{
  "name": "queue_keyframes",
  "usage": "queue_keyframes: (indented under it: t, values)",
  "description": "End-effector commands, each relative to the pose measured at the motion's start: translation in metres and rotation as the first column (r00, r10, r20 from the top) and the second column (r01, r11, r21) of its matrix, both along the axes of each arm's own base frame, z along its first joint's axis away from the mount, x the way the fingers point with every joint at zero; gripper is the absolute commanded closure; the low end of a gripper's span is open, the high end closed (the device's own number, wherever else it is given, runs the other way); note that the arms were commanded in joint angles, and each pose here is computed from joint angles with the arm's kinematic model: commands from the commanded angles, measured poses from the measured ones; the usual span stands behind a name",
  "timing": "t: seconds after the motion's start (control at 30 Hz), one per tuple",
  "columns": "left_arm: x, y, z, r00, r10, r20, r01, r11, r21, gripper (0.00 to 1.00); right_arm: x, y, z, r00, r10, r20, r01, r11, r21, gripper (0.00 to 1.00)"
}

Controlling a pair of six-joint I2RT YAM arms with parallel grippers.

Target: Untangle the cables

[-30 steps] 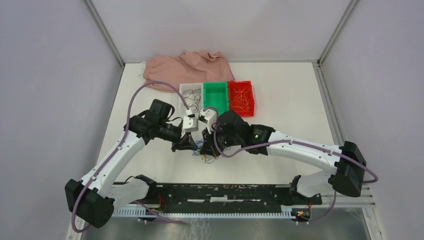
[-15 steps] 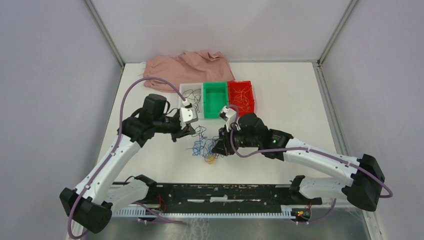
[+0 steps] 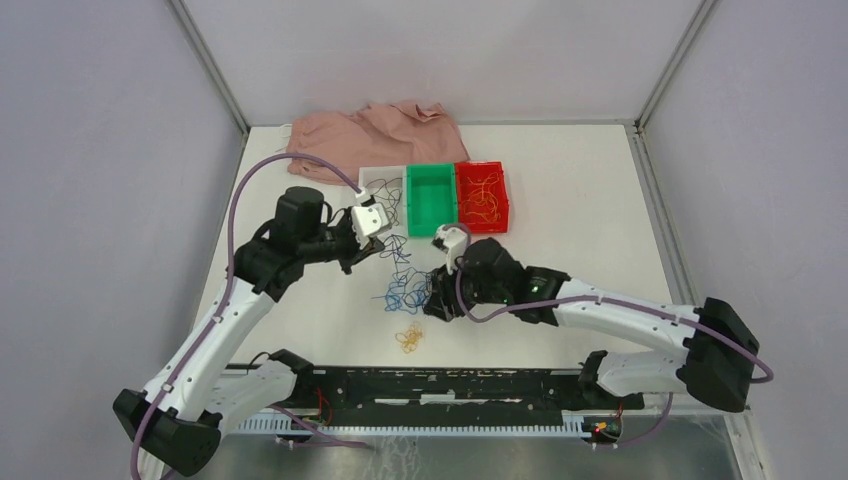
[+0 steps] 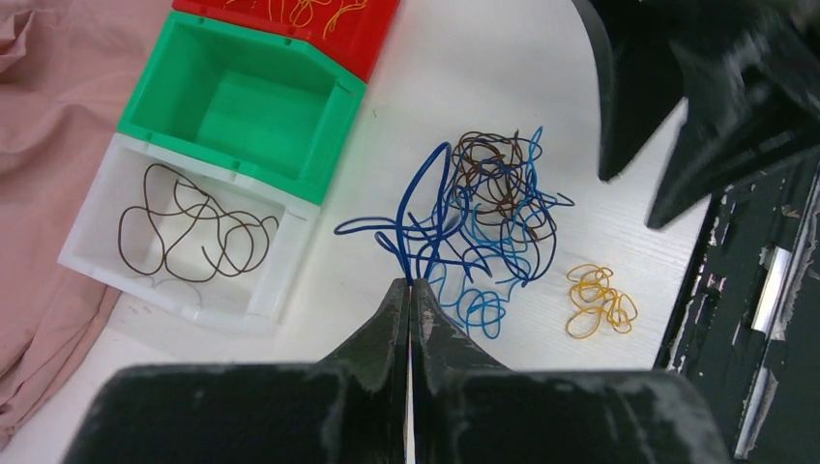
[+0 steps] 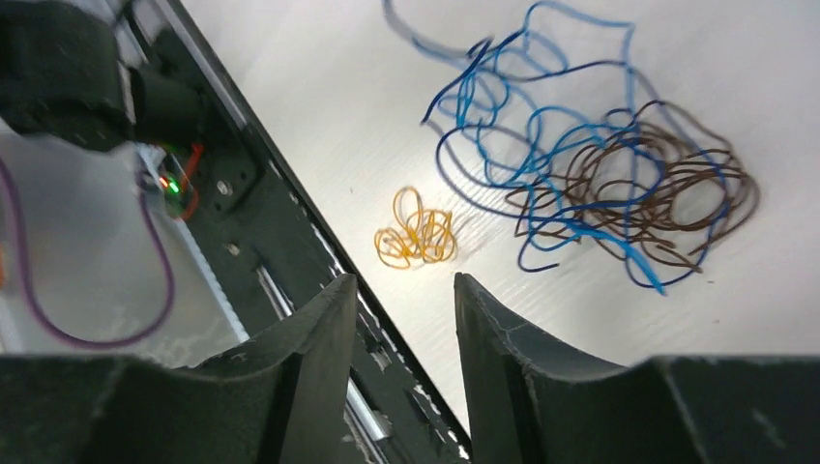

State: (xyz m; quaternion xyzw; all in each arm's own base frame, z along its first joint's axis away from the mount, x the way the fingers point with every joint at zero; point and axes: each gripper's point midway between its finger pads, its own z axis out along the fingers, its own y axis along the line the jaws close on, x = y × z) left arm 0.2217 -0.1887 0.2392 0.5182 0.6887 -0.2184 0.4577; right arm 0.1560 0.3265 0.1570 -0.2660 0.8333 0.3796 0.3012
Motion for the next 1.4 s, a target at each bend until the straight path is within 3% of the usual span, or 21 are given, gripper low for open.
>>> queue_keyframes:
  t: [0.0,0.33,0.6,0.87,1.03,1.17,1.3,1.37]
  values:
    - [0.013,0.002,0.022,0.996,0.066,0.062,-0.064,0.997,-0.029,0.97,-0.021,0.03,-0.015,0.981,0.129,0.148,-0.115,0.989,-0.098,0.52]
    - [0.03,0.022,0.011,0.98,0.163,0.117,-0.17,0.984,0.055,0.97,-0.036,0.063,-0.091,0.951,0.234,0.202,-0.162,0.933,-0.321,0.51]
    - [0.021,0.027,0.004,0.984,0.144,0.105,-0.153,0.984,0.087,0.97,-0.016,0.075,-0.118,0.952,0.166,0.258,-0.068,0.934,-0.35,0.55]
    - [0.024,0.036,-0.01,0.981,0.158,0.116,-0.174,0.975,0.138,0.97,-0.017,0.065,-0.108,0.95,0.142,0.278,-0.049,0.947,-0.317,0.86]
    - [0.036,0.054,-0.03,0.965,0.217,0.147,-0.244,0.95,0.196,0.97,-0.017,0.043,-0.079,0.943,0.097,0.317,-0.009,0.963,-0.27,1.0]
    - [0.029,0.055,-0.046,0.972,0.207,0.108,-0.226,0.95,0.214,0.96,-0.019,0.028,-0.063,0.943,0.067,0.325,0.012,0.972,-0.235,0.98]
    - [0.031,0.058,-0.056,0.968,0.229,0.107,-0.247,0.944,0.217,0.97,-0.022,0.033,-0.067,0.95,0.07,0.304,0.002,0.973,-0.229,0.69]
    - [0.036,0.061,-0.057,0.961,0.245,0.125,-0.268,0.938,0.221,0.97,-0.021,0.042,-0.072,0.954,0.072,0.291,-0.004,0.974,-0.228,0.62]
